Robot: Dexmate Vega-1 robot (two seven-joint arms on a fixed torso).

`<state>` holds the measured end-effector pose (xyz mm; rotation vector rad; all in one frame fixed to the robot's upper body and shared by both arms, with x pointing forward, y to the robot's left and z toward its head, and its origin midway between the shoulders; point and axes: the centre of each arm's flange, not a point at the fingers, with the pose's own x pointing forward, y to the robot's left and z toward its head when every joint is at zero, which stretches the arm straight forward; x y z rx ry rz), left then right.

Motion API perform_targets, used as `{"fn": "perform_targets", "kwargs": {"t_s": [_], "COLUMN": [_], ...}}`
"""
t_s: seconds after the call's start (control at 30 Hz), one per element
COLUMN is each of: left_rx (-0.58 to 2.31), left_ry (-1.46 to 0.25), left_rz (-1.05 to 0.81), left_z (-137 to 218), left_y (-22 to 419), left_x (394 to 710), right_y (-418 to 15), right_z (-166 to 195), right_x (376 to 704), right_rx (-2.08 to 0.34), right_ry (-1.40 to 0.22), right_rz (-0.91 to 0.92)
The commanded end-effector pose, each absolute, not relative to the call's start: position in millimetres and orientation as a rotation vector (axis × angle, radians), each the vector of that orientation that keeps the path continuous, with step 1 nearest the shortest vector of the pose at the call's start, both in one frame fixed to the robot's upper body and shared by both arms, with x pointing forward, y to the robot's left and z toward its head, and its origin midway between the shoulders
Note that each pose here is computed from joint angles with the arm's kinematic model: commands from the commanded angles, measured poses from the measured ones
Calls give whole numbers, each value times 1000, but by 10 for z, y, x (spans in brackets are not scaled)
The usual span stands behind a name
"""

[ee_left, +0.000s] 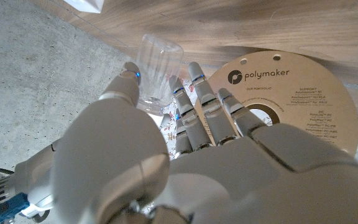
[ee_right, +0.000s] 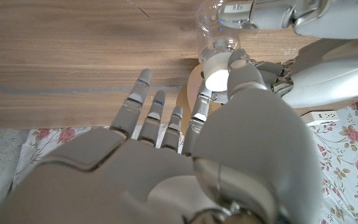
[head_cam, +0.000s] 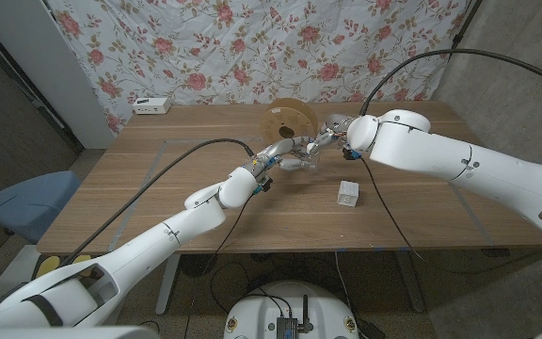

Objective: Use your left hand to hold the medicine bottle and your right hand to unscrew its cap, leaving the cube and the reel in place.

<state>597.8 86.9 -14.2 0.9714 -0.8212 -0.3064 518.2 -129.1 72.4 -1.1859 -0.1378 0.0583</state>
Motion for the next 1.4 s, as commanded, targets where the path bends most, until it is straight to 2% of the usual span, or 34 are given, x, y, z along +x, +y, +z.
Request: {"fn": "perform_targets", "kwargs": {"t_s": [0.03,1.4], "left_rx": [971,969], "left_ry": [-820,-819], "left_rz": [-309,-303], "left_z": [-150,-142], "left_y": [878,887], "left_x": [5983,6015], "right_y": [-1312,-1336], "right_z": [720,779], "right_x": [5172,5167], "right_rx": [-1167,-1141], "right_ry": [-156,-184], "right_rz": [62,94]}}
